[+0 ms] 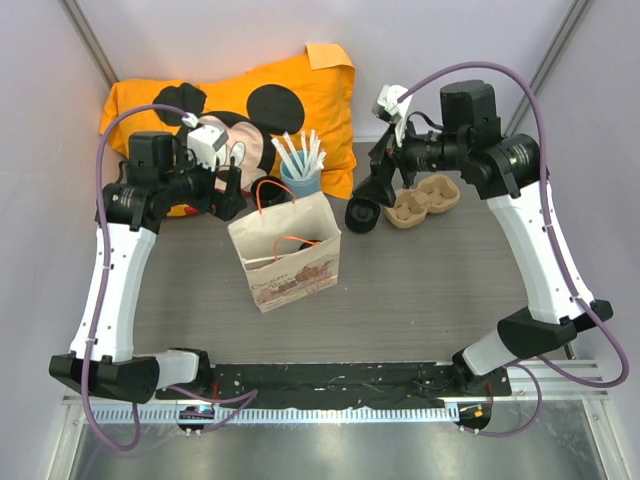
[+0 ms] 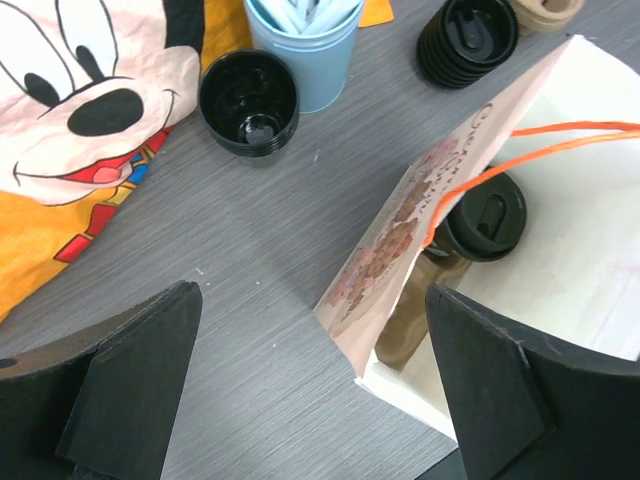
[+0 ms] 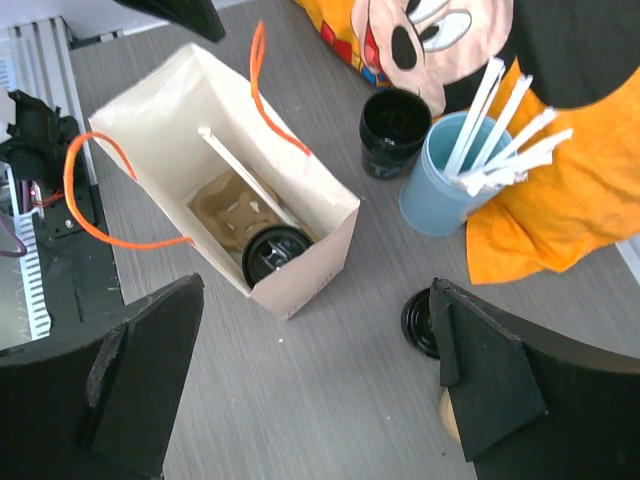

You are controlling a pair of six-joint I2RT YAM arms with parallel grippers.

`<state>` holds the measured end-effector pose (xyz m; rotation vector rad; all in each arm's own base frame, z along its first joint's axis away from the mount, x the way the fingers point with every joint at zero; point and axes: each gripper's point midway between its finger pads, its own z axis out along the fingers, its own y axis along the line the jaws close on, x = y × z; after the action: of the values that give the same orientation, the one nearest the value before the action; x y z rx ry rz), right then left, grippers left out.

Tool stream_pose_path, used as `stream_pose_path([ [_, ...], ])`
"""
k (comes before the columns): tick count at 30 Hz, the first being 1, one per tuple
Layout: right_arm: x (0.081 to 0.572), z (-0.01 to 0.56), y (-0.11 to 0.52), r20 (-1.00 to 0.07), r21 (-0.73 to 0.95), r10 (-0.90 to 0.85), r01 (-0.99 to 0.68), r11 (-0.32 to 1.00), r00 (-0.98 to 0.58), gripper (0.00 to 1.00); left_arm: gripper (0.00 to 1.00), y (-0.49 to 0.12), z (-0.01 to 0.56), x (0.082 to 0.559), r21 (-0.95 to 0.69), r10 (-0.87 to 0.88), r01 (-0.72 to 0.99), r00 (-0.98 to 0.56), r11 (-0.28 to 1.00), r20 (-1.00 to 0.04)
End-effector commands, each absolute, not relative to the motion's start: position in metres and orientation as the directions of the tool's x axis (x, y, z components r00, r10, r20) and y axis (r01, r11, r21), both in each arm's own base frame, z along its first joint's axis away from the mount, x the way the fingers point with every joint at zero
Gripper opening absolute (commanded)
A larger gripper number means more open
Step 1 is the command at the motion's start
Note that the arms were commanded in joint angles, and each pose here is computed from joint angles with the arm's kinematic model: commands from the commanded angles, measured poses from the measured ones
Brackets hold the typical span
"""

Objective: Pack the takeout coffee

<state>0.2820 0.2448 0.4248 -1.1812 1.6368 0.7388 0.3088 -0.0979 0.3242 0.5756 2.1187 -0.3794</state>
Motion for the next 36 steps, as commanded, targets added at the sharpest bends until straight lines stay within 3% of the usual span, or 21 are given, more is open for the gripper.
stream_pose_path([
  [1,0.289,0.418,0.228,-0.927,-0.096,-0.368,-0.897,0.432,-0.078,1.00,1.00,-0.109,0.358,0.297,-0.040,0.252,0.599,-0.394,0.799,-0.884],
  [9,0.284,0.410,0.181,-0.931,-0.143,-0.354,-0.802,0.580,-0.091,1.00,1.00,-0.114,0.382,0.284,-0.058,0.186,0.624,-0.319,0.779,-0.929],
  [15,0.287,0.398,0.149,-0.943,-0.166,-0.316,-0.680,0.714,-0.103,1.00,1.00,-0.088,0.414,0.278,-0.026,0.117,0.526,-0.238,0.850,-0.964],
  [23,0.297,0.428,0.077,-0.971,-0.206,-0.234,-0.318,0.926,-0.052,1.00,1.00,-0.042,0.418,0.276,0.026,0.095,0.297,-0.221,0.955,-0.971],
  [29,0.296,0.453,0.038,-0.984,-0.173,-0.175,-0.104,0.979,-0.017,1.00,1.00,-0.020,0.427,0.267,0.063,0.100,0.178,-0.213,0.982,-0.972],
  [36,0.285,0.480,0.025,-0.992,-0.123,-0.123,-0.029,0.992,0.019,1.00,1.00,-0.001,0.465,0.246,0.079,0.087,0.060,-0.156,0.995,-0.984],
])
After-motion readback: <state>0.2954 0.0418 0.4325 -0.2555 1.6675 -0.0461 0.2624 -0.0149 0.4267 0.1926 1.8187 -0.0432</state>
